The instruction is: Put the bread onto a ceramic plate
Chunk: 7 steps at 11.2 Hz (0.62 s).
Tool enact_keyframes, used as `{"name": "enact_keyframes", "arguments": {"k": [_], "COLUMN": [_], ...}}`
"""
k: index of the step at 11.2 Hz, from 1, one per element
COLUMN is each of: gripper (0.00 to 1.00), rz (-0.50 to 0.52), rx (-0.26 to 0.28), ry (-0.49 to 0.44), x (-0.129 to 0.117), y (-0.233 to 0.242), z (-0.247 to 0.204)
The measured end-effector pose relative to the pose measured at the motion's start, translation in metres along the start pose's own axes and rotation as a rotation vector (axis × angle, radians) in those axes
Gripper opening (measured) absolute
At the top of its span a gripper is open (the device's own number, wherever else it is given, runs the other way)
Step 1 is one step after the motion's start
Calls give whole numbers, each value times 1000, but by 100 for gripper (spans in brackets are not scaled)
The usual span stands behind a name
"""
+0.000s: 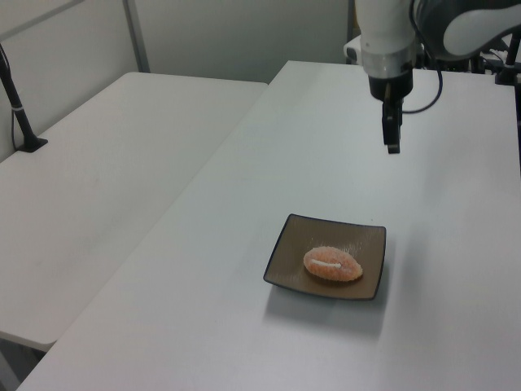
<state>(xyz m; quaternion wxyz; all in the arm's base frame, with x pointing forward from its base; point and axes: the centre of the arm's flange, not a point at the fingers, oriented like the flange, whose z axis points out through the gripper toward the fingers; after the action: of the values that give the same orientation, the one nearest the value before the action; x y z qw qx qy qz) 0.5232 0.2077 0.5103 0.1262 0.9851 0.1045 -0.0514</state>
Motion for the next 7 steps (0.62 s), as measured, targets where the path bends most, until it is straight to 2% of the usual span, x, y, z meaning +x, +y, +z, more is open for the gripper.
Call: {"name": "enact_keyframes", "arguments": {"k": [3, 4, 6, 7], "gripper": [100, 100, 100, 100], "rz": [97, 131, 163, 173], "rx": [15, 36, 140, 169], "ry": [-17, -20, 16, 36], "x": [5, 5, 6, 8], "y": [58, 76, 104, 116], "z": [9, 9, 5, 1]}}
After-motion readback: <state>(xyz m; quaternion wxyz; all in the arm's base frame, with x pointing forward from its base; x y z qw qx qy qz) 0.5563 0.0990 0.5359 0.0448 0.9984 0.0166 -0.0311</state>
